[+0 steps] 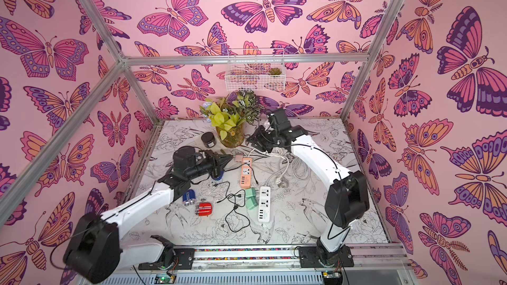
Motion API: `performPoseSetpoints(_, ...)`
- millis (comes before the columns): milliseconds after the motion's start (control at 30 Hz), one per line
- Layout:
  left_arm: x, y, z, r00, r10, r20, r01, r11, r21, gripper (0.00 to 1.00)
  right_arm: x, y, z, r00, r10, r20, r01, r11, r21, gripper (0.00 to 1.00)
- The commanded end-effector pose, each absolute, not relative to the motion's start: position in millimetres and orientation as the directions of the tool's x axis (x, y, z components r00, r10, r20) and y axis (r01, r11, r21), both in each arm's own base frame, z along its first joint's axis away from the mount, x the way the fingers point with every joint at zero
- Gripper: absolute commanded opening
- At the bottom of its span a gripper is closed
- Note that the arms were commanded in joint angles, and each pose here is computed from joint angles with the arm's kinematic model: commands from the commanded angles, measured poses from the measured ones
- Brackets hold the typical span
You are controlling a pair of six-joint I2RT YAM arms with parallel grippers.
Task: Charge the electric shaver
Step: Pick up the plug from the center of the board.
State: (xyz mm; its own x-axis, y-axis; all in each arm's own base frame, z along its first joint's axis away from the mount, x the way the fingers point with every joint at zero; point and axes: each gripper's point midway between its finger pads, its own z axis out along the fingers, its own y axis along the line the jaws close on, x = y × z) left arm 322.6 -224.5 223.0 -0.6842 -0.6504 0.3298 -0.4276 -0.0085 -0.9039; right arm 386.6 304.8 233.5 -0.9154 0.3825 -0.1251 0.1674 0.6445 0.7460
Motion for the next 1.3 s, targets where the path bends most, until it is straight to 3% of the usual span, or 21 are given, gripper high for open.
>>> performPoseSetpoints(0, 310, -184, 194, -0.575, -0.77, 0.276, -0.502, 0.066, -0.862, 0.0, 379, 287, 149, -0.938, 0.284, -0.201, 0.176, 0.884, 0.433, 0.38)
performPoseSetpoints(333, 285, -135, 197, -0.472, -0.858, 0.203, -0.533, 0.094, -0.841, 0.0, 420, 337, 112, -0.901, 0.141, -0.411, 0.037, 0.968, 0.249, 0.63)
performPoseSetpoints(633, 276, -135, 199, -0.494, -0.847, 0.199, -0.533, 0.115, -0.838, 0.0, 446, 355, 81, -0.891, 0.113, -0.439, 0.013, 0.974, 0.225, 0.63)
performPoseSetpoints(900, 274, -134, 197, -0.503, -0.84, 0.201, -0.54, 0.124, -0.832, 0.0, 452, 364, 42, -0.917, 0.105, -0.384, 0.033, 0.981, 0.189, 0.67)
performPoseSetpoints(1067, 273, -133, 196, -0.504, -0.84, 0.202, -0.544, 0.127, -0.829, 0.0, 454, 357, 30, -0.924, 0.109, -0.366, 0.067, 0.99, 0.126, 0.63)
performPoseSetpoints(1267, 275, -132, 196, -0.502, -0.841, 0.2, -0.544, 0.128, -0.829, 0.0, 449, 344, 20, -0.931, 0.149, -0.334, 0.135, 0.989, 0.064, 0.46)
